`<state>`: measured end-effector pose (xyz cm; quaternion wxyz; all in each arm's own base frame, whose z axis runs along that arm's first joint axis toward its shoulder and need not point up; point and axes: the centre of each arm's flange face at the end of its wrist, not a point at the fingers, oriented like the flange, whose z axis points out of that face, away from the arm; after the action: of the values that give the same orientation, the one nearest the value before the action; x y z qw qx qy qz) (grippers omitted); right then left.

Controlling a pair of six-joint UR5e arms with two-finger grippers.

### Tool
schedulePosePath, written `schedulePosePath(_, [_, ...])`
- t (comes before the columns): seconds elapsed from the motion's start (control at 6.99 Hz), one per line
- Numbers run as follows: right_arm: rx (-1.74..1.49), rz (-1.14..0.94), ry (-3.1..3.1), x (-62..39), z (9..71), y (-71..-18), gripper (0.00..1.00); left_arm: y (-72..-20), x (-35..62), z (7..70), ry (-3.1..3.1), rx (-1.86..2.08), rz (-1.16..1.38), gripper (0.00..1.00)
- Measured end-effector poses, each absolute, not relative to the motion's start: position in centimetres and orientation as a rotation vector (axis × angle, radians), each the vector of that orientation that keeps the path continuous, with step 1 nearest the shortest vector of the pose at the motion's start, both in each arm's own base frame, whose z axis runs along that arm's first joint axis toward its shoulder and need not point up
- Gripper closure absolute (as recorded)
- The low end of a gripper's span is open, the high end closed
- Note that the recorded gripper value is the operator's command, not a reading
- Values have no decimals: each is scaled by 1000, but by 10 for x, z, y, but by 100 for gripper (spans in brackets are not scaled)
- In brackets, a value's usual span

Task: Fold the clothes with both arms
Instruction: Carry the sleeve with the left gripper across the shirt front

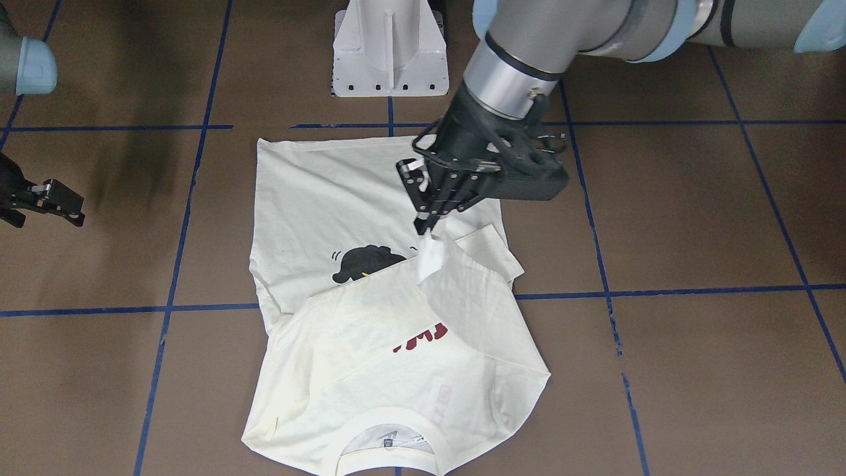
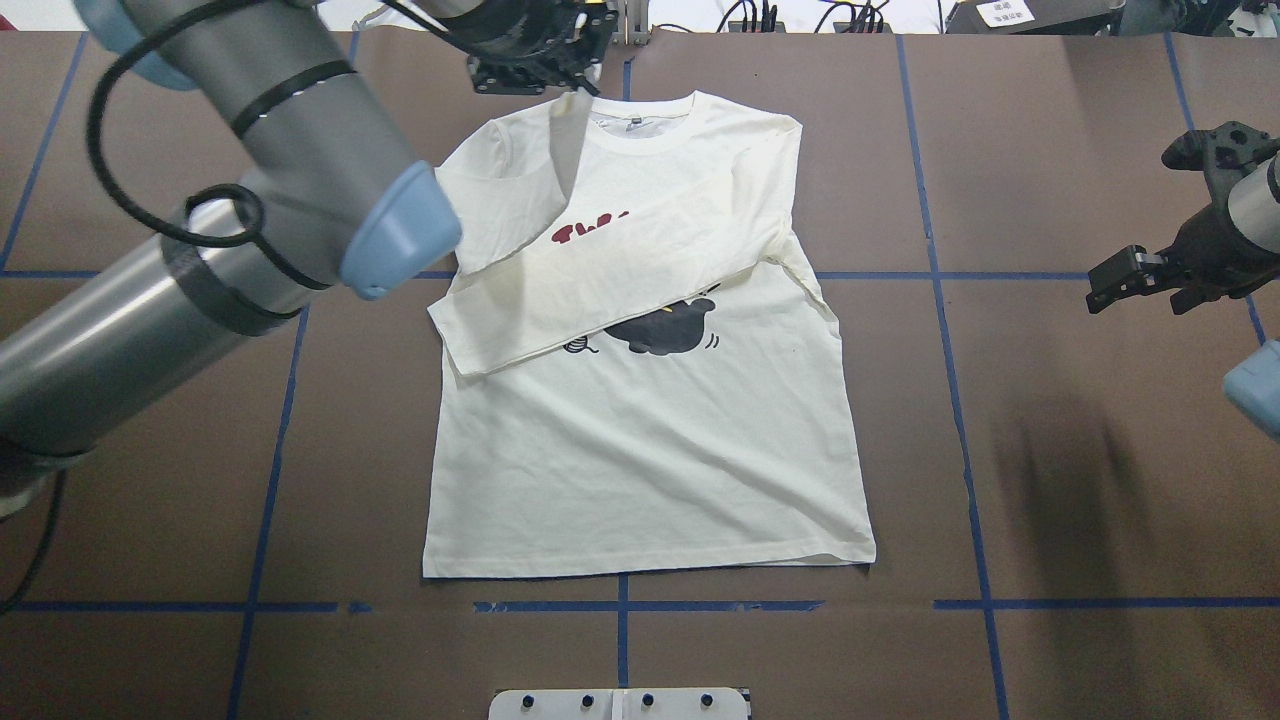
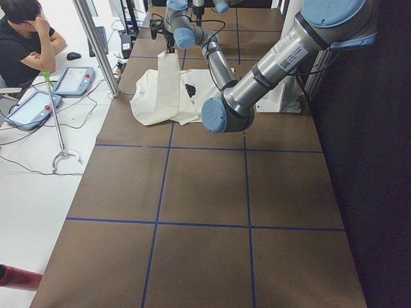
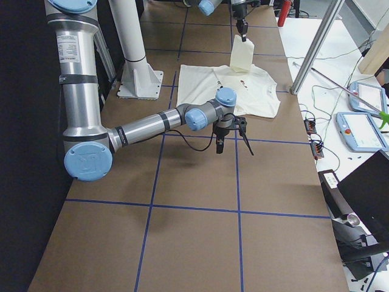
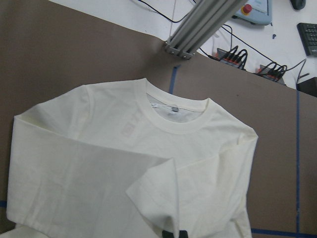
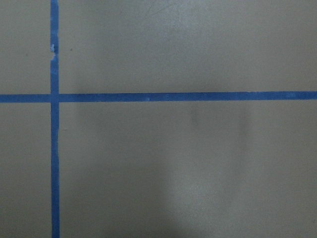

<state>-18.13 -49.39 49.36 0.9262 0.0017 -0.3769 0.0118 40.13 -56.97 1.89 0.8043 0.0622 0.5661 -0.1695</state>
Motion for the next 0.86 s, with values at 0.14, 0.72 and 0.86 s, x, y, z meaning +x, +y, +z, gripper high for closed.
schedulePosePath(0.14, [3, 25, -773, -181, 494, -494, 0, -566, 446, -9, 1216, 110, -398, 100])
schedulePosePath(0.72, [-1, 28, -771, -180, 496, -494, 0, -575, 571, 1, 1221, 109, -484, 100])
schedulePosePath(0.86, [-2, 29, -771, -180, 496, -494, 0, -566, 609, 16, 1217, 120, -499, 95])
